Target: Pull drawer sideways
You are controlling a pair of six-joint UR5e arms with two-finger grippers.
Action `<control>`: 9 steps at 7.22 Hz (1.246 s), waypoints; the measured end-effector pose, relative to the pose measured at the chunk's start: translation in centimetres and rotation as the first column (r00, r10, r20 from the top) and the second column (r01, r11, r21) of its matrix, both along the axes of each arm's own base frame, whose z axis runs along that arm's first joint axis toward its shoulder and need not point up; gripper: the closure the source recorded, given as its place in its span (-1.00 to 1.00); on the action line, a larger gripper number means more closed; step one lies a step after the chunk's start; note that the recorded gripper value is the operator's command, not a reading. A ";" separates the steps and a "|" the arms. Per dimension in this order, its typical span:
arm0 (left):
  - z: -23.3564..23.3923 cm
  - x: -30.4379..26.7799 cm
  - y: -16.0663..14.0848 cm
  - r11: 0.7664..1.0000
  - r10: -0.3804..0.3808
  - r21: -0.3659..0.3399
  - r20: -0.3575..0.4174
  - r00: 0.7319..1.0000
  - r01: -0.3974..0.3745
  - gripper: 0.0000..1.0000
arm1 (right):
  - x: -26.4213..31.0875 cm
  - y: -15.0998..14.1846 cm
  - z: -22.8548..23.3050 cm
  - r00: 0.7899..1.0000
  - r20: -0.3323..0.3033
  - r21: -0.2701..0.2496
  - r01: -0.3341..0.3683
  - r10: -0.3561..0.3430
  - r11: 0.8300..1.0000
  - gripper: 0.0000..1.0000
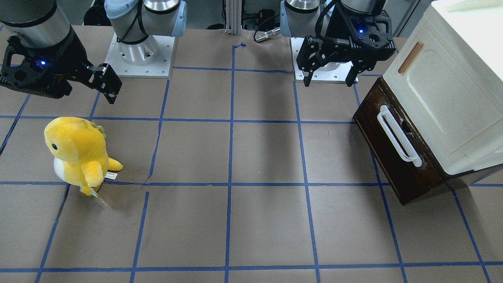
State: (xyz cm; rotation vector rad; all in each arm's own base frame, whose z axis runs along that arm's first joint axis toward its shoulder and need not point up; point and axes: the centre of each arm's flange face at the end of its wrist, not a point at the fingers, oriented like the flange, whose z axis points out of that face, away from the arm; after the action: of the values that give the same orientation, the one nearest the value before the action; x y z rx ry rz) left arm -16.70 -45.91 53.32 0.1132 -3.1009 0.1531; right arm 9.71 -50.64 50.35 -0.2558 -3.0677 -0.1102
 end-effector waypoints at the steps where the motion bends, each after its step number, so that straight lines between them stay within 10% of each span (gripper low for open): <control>1: 0.0 0.0 0.1 1.000 0.001 0.000 0.000 1.000 -0.001 -1.00 | 0.0 0.0 0.0 1.000 0.000 0.000 0.000 0.000 1.000 -1.00; 9: -1.2 -0.3 0.5 1.000 0.012 0.027 0.000 1.000 -0.012 -1.00 | 0.0 0.0 0.0 1.000 0.000 0.000 -0.001 0.001 1.000 -1.00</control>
State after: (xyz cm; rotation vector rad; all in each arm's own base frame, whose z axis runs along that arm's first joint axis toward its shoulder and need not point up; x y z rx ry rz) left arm -17.02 -45.41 52.13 0.1323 -3.1032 0.1119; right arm 9.75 -50.62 50.34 -0.2547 -3.0677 -0.1108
